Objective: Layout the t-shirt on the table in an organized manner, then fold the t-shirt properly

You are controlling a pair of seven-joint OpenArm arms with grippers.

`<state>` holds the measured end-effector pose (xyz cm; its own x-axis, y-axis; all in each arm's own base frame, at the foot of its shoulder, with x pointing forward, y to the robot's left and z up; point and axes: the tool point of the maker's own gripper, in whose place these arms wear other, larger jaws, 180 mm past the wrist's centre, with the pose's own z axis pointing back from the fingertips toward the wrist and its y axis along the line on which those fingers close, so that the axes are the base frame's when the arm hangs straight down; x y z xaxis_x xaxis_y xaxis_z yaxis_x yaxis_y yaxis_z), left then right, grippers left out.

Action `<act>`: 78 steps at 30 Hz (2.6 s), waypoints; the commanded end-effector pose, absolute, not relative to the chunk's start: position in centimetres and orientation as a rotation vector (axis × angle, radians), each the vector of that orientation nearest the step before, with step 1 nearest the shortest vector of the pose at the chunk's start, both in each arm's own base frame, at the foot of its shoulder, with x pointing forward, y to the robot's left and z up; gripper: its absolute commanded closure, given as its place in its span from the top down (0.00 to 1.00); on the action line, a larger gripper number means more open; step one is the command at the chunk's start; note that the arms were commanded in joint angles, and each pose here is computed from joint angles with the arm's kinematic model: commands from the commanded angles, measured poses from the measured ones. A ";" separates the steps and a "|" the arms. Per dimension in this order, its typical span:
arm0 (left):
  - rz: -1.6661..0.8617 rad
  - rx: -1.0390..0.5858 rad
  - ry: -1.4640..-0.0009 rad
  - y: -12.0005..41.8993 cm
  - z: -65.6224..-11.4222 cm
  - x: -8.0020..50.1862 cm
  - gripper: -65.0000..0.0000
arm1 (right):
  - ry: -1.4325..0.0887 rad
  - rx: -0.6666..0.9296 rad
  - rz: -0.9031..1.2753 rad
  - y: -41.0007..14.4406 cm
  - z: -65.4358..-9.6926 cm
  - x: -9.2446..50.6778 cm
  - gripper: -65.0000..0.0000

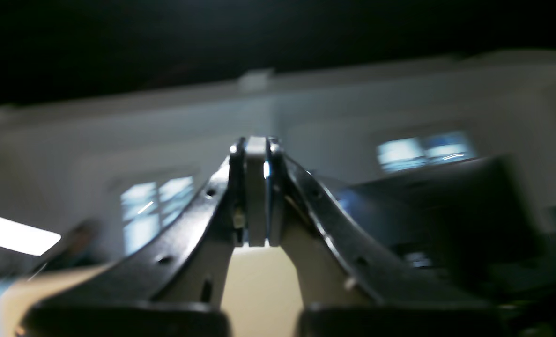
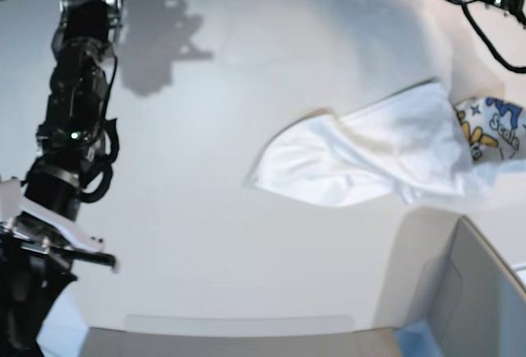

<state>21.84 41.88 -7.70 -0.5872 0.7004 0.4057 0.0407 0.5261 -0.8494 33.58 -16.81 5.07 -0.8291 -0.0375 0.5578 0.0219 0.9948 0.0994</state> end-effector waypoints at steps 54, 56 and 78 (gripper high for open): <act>0.930 -0.541 -1.646 38.4 -13.1 22.1 0.05 | -1.009 0.240 0.340 -2.7 -39.6 36.6 0.19; 0.919 -0.564 -1.617 37.5 -13.7 22.7 0.05 | -1.044 0.250 0.283 -4.2 -37.2 36.3 0.19; 0.852 -0.672 -1.535 34.0 -14.8 25.7 0.05 | -0.902 0.381 0.894 12.6 -32.5 21.0 0.19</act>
<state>25.66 33.93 -16.13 -0.1204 0.8266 0.5498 -0.0821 0.5436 -0.8353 19.78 12.35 -34.04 0.3365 0.5396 0.7717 -0.8167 0.5752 -0.0461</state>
